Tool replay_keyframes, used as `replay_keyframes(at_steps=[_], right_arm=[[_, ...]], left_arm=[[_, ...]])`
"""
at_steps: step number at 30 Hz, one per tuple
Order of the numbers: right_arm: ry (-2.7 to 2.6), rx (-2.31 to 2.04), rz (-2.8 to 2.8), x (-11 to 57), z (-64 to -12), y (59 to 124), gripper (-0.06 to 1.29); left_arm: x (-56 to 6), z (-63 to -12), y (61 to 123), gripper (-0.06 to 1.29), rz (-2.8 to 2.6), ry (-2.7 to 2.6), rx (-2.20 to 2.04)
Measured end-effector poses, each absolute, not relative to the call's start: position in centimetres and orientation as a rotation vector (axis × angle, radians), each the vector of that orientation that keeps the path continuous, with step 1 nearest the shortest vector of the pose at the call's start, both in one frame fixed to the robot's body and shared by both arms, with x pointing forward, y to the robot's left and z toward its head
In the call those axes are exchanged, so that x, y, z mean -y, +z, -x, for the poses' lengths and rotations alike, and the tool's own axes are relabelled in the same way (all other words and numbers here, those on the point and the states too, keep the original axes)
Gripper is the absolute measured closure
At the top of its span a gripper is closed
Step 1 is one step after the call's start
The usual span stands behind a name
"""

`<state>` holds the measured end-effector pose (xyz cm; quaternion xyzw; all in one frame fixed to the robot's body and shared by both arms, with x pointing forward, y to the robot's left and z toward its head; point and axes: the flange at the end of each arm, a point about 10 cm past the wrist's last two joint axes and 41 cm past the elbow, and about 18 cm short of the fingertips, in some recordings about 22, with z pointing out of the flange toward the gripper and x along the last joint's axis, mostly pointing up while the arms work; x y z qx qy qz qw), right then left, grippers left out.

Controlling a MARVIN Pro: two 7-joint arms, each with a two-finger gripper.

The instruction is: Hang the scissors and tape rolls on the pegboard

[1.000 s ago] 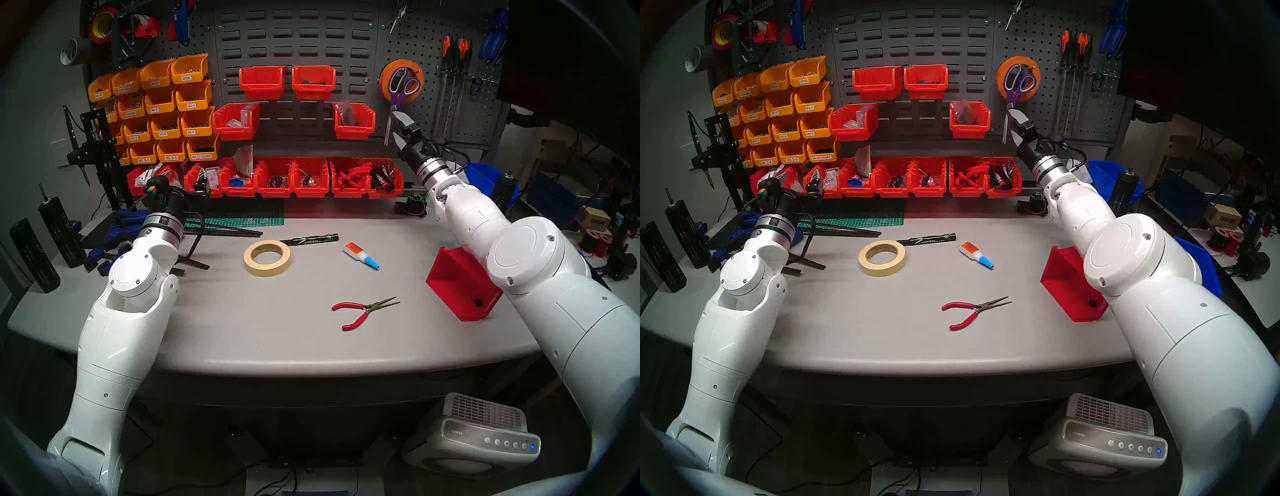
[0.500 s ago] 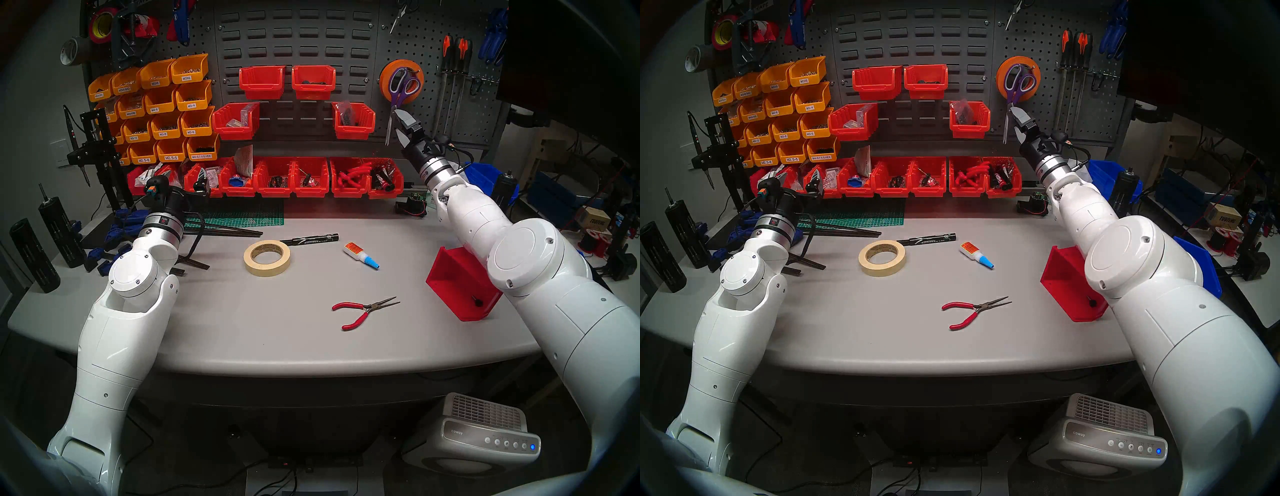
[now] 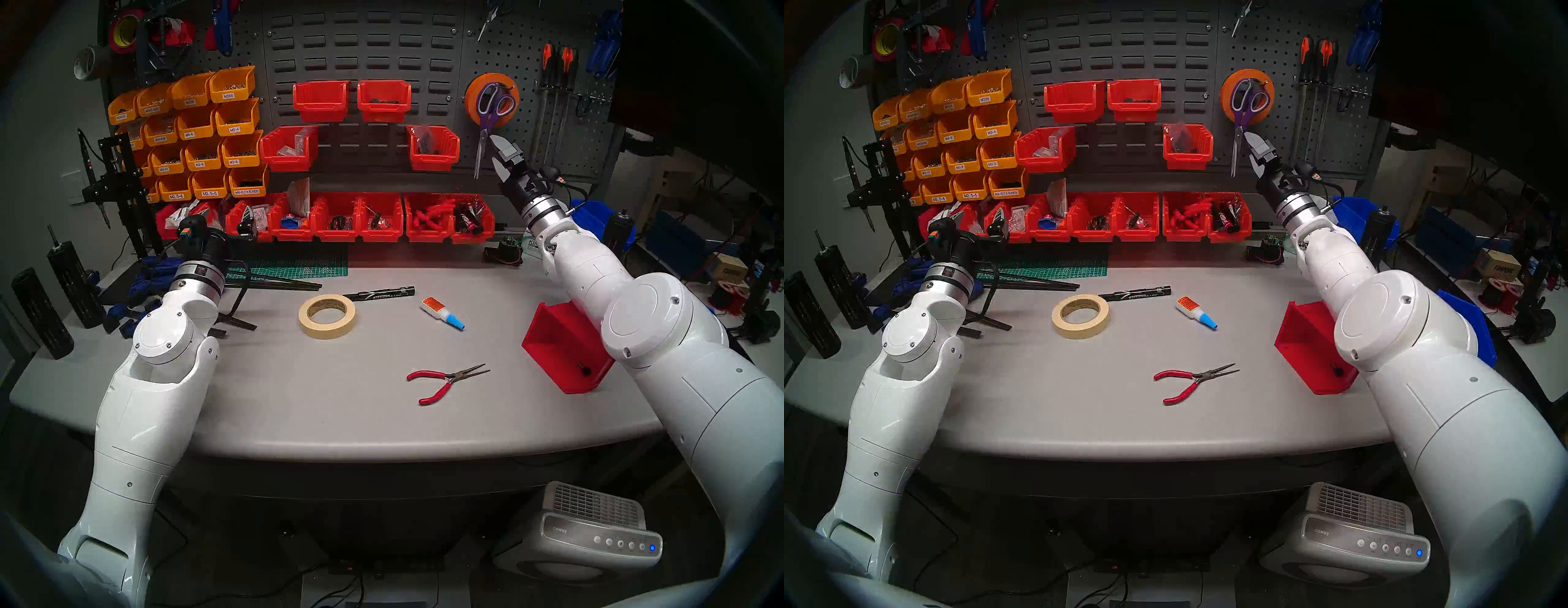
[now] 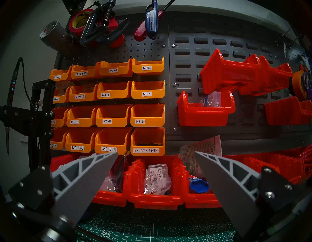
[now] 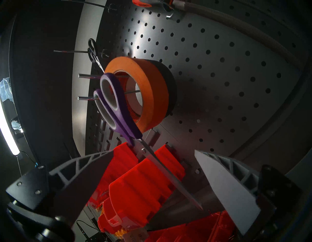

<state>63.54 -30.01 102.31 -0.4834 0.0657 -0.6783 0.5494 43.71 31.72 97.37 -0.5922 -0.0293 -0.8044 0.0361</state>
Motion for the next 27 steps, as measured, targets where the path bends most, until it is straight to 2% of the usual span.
replay_keyframes(at_steps=[27], right_arm=[[-1.564,0.237,1.062,30.2,-60.4,102.0,-0.02]], left_arm=[[-31.8,-43.7,97.3,0.0,1.821,-2.468,0.089]])
